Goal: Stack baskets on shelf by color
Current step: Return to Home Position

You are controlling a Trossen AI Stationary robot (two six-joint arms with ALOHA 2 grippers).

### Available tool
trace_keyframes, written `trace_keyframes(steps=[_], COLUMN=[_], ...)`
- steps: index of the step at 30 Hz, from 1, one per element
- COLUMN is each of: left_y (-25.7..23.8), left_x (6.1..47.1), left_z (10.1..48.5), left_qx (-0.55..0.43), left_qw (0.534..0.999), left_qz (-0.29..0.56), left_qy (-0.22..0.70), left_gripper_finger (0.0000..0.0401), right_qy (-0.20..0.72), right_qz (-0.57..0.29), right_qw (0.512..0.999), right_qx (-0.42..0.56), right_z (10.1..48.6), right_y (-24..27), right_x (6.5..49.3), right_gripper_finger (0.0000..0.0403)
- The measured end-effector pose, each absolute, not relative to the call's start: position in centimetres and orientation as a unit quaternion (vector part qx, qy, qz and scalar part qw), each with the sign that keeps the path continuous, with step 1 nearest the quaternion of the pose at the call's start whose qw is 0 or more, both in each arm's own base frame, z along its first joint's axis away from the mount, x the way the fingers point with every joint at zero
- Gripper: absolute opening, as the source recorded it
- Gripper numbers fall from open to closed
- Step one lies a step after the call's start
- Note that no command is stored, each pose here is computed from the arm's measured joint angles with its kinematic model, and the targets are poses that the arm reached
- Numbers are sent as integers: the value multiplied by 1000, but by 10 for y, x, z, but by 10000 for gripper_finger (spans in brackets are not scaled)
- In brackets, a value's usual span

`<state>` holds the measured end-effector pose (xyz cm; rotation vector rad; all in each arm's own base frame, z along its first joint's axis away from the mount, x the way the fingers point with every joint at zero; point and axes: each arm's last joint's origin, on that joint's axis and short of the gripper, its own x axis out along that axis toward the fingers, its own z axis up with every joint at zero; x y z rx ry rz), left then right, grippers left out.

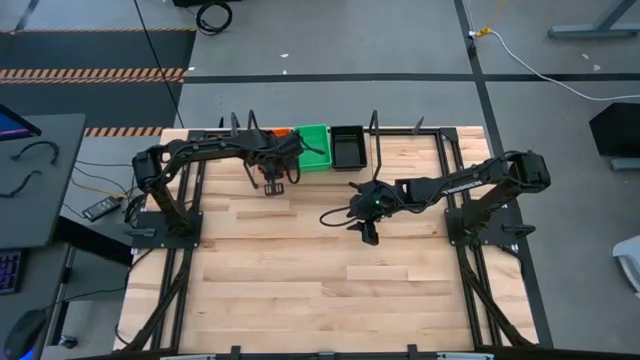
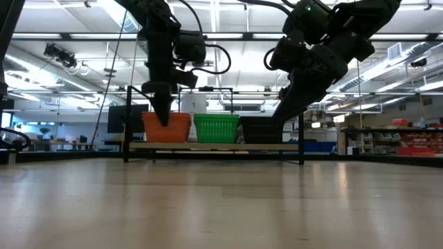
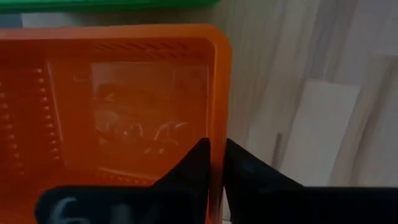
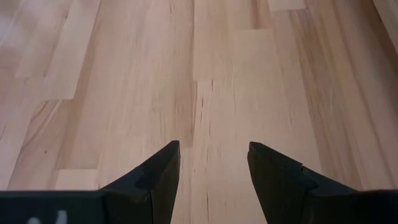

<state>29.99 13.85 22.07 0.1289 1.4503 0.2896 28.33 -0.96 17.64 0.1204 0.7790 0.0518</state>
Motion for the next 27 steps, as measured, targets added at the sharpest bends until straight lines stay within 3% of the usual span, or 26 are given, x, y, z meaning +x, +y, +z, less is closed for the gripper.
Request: trace_keyframes(steps=[6,17,23,27], left_y=[138,140,143,142], left_x=[296,294,292,292], left_z=[221,220,220,220], left_qx=[72,116,85,81], left_qw=[721,712,716,716], left_qz=[117,75,94,94], left_qy=[679,688,686,687], left_gripper_finger=[23,36,24,44], right_qy=[381,383,388,388], right_qz=[25,25,26,26], right_qw=[922,922,920,920], right_qx=[59,59,57,56], right_z=[176,176,175,175], right_y=[-10,-10,-10,-10], right_x=[283,283,282,282], right_gripper_finger=[194,194,194,194])
